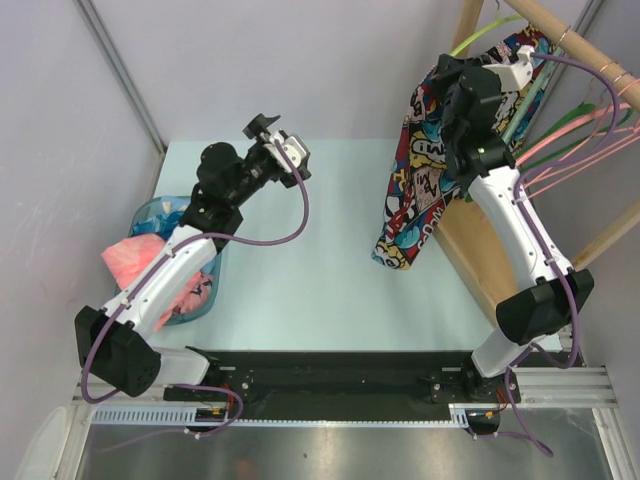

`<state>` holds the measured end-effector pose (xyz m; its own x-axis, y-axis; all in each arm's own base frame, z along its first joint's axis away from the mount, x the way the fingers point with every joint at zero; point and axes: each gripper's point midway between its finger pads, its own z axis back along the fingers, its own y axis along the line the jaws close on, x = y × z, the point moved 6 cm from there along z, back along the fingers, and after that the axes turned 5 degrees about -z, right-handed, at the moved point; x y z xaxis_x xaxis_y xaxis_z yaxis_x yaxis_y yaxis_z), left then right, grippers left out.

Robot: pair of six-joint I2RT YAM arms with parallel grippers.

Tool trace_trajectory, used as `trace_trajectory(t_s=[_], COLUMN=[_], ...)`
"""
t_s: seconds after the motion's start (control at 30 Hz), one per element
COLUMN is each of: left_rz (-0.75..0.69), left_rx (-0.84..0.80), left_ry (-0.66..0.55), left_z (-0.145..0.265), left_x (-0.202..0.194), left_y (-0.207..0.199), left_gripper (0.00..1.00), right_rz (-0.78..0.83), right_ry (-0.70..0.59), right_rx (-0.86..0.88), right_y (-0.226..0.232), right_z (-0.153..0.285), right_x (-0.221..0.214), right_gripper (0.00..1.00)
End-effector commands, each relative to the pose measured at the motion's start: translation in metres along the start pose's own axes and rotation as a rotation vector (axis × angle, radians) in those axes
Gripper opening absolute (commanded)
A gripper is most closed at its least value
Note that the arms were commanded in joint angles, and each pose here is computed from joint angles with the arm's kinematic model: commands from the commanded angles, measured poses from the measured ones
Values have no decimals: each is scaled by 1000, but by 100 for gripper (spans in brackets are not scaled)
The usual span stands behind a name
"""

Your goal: Place the shorts on the hanger

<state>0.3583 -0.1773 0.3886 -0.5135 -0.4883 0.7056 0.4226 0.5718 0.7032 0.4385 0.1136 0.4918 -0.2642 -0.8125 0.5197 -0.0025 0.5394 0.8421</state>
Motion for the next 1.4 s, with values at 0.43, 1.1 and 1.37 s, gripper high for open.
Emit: trace_trajectory(t_s=[0.43,1.1,1.37], left_rz=[227,587,704], left_rx=[84,-15,-121], left_ry=[100,245,553], left_z=[16,39,78], left_x=[11,1,-37], left_y=[28,23,16], left_gripper=[100,100,100], right_rz=[-16,481,817], right_ry=[-61,100,560], right_rx=[206,524,909], right_y=[43,53,23], right_z=[8,119,195], right_x=[27,25,-29], right_gripper=[52,84,86])
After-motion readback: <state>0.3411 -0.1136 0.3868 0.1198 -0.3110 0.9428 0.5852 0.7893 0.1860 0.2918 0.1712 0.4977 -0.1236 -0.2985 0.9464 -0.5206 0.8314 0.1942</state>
